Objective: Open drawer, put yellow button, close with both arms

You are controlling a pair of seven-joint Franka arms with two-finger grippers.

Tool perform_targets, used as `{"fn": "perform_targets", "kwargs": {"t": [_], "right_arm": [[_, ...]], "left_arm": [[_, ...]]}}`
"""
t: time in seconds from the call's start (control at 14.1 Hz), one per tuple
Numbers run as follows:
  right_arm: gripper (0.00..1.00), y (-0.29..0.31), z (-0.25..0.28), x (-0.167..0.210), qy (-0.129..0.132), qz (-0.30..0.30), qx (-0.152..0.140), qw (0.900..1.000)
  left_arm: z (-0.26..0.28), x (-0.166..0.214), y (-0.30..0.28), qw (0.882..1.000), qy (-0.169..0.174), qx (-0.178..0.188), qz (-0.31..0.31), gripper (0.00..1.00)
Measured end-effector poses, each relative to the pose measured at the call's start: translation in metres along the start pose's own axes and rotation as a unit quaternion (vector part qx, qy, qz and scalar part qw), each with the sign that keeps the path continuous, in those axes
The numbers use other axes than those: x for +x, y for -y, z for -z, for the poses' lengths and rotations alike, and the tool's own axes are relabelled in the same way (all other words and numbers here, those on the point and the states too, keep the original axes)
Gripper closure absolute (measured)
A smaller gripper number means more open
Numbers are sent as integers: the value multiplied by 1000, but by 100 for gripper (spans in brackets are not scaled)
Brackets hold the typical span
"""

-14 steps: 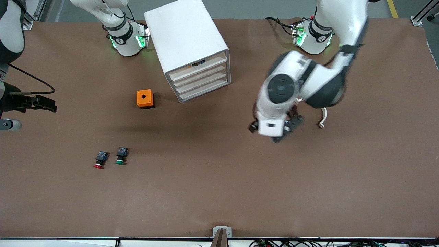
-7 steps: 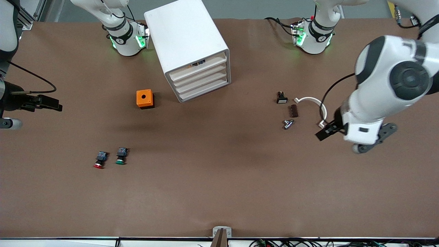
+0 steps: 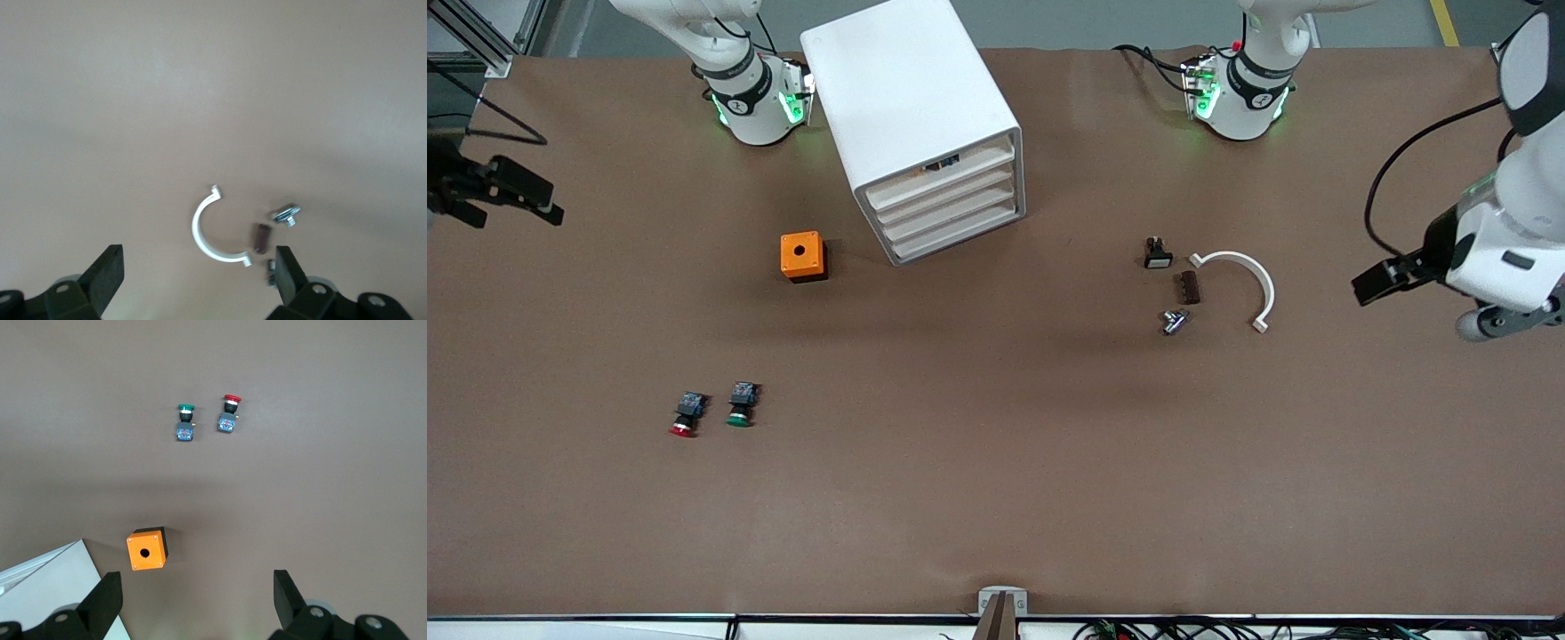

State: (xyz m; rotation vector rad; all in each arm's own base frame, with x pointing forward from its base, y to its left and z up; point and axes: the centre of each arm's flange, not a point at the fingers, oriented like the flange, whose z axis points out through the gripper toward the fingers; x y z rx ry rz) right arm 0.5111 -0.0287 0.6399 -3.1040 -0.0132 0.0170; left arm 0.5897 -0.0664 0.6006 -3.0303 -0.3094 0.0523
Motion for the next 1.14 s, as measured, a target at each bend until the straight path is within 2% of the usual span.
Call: {"fn": "perform_targets", "kwargs": {"t": [0.21, 0.5, 1.14], "right_arm": [[0, 1, -6, -7, 2, 2, 0, 1000], [0, 4, -11, -5, 1, 11, -9, 1000], [0, 8, -9, -2, -11, 18, -19, 1000]], "left_arm": [[14, -30, 32, 1000, 1, -11, -17, 0], [19, -61, 43, 1000, 1, -10, -29, 0], [24, -64, 45, 999, 0, -10, -54, 0]]}}
